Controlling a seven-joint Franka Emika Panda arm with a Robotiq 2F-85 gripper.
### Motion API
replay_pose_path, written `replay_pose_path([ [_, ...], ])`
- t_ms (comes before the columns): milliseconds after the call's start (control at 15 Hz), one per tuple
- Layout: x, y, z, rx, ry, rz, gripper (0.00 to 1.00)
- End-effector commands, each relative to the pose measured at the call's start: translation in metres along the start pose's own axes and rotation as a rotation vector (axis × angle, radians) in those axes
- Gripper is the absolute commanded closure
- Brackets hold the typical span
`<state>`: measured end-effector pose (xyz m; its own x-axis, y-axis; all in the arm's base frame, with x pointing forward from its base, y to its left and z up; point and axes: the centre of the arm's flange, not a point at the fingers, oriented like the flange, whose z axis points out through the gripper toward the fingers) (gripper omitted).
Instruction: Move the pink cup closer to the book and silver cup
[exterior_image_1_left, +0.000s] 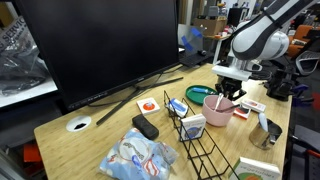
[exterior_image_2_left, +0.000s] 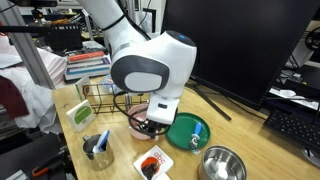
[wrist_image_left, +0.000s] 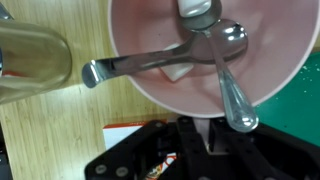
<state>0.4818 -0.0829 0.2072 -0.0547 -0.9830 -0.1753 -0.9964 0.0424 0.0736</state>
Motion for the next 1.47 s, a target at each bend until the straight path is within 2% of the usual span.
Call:
replay_pose_path([
  [0, 0.0, 0.004, -0.009, 0.024, -0.037, -0.028, 0.97],
  [200, -0.004, 0.001, -0.021, 0.038, -0.044, -0.089, 0.97],
  [533, -0.023, 0.001, -0.045, 0.007, -0.045, -0.344, 0.97],
  [1200, -0.115, -0.019, -0.056, -0.075, 0.212, -0.882, 0.97],
  [1400, -0.134, -0.012, -0.046, -0.105, 0.251, -1.047, 0.97],
])
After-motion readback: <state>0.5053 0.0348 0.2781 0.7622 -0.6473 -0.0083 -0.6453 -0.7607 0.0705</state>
